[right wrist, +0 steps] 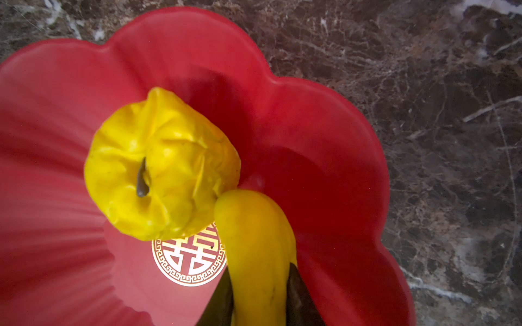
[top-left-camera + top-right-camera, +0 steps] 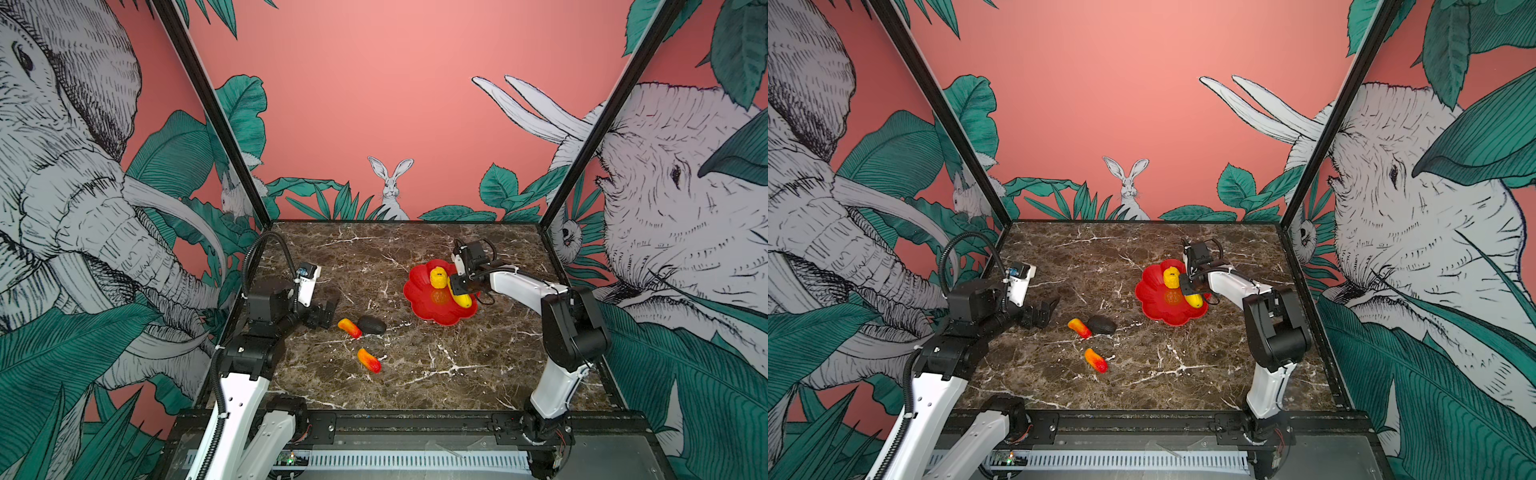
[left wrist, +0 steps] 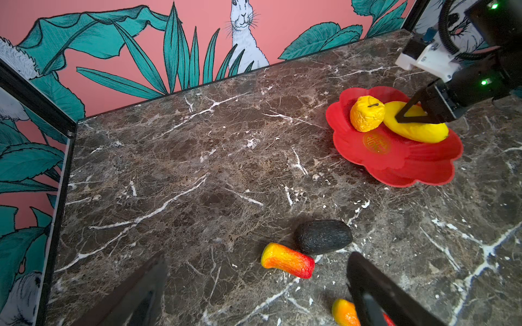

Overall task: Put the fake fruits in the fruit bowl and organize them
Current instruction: 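Lift the yellow mango into the red bowl beside the apple and release, then reach the right gripper down and grasp the dark green avocado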

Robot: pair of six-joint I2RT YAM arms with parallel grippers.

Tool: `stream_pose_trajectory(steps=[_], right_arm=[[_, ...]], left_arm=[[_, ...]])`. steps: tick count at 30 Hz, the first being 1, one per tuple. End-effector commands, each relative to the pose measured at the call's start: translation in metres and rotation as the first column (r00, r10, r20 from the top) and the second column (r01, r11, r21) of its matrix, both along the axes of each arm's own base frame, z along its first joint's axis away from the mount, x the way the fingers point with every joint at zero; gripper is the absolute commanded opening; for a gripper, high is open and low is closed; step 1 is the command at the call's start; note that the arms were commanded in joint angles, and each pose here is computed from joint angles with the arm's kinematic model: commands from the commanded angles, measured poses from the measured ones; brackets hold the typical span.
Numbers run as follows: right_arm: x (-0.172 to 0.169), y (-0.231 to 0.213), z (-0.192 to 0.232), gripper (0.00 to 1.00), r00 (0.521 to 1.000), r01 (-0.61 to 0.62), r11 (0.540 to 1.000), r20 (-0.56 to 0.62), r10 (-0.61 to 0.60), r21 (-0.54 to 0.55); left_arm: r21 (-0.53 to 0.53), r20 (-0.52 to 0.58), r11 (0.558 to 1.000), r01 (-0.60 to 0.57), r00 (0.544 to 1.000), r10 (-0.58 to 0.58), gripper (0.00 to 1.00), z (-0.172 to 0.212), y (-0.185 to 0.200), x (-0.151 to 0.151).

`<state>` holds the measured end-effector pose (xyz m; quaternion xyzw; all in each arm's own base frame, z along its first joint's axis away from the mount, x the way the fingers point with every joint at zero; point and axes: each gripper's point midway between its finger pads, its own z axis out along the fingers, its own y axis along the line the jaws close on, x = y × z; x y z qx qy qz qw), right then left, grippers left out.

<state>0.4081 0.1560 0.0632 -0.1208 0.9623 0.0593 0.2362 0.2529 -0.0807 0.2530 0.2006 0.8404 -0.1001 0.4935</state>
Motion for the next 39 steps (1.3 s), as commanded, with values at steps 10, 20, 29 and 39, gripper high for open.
stream_pose_trajectory(steps=[10, 20, 29, 39], right_arm=[[0.005, -0.001, -0.005, 0.37, 1.000, 0.017, 1.000, -0.002, -0.017, 0.004], [0.005, -0.006, 0.027, 0.51, 0.999, 0.022, 1.000, 0.045, -0.022, -0.010], [-0.014, 0.009, 0.094, 0.88, 0.987, -0.062, 0.998, 0.151, 0.062, -0.003], [-0.080, 0.166, 0.099, 0.99, 0.854, -0.500, 0.865, 0.190, 0.484, 0.048]], left_arm=[[-0.003, -0.021, 1.000, 0.004, 1.000, -0.004, 1.00, -0.006, -0.001, -0.004], [-0.003, -0.022, 1.000, 0.004, 1.000, -0.004, 1.00, -0.007, -0.001, -0.003], [-0.003, -0.021, 1.000, 0.005, 1.000, -0.005, 1.00, -0.006, -0.001, -0.003], [-0.004, -0.025, 1.000, 0.005, 1.000, -0.005, 1.00, -0.007, -0.001, -0.003]])
